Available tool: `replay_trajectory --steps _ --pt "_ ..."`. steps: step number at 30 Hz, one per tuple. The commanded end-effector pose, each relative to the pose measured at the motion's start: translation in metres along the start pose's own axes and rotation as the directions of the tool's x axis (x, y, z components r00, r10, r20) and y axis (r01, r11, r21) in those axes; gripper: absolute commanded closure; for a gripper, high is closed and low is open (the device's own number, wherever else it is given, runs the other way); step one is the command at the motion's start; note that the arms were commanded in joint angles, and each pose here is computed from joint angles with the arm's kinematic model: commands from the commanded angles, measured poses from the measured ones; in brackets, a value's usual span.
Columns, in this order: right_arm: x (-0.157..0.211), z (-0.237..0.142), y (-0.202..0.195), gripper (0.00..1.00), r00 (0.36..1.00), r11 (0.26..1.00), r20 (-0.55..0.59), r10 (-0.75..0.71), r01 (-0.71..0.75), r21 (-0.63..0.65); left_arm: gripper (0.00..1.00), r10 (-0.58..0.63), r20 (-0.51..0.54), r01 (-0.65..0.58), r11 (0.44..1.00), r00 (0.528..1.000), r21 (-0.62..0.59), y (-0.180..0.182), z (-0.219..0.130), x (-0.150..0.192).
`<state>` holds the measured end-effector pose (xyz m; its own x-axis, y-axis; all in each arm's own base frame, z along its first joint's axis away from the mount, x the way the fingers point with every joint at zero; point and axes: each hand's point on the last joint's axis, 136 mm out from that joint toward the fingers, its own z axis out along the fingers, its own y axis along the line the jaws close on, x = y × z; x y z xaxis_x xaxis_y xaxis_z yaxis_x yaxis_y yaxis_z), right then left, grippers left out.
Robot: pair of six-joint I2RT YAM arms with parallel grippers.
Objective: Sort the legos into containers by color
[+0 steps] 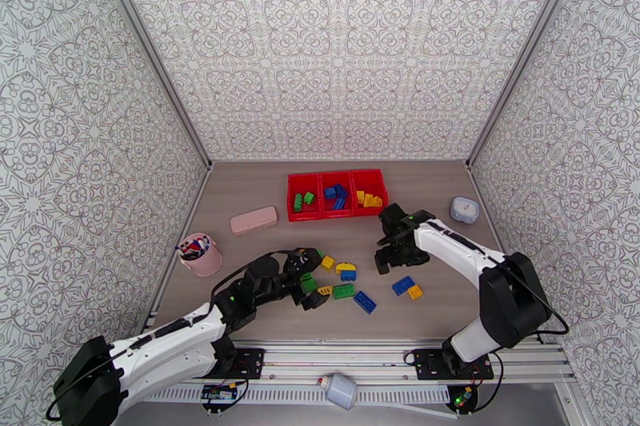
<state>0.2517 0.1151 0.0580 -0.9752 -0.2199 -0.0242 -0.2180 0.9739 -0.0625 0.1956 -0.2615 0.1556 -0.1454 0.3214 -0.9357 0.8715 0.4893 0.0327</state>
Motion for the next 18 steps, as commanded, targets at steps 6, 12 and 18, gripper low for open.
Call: replay_trajectory --steps 6,12,18 --pt "0.018 0.024 0.007 0.02 0.990 0.993 -0.107 0.092 -0.100 -0.067 0.00 0.033 0.033 -0.033 0.999 0.999 0.010 0.001 -0.001 -0.014" --pt "0.028 0.034 0.017 0.02 0.984 0.982 -0.133 0.122 -0.139 -0.128 0.00 0.031 0.026 -0.031 0.999 0.999 0.011 0.002 0.003 -0.013" --pt "0.032 0.031 0.024 0.05 0.983 0.972 -0.120 0.140 -0.159 -0.171 0.00 0.029 0.026 -0.030 0.999 0.999 0.038 -0.002 0.004 -0.012"
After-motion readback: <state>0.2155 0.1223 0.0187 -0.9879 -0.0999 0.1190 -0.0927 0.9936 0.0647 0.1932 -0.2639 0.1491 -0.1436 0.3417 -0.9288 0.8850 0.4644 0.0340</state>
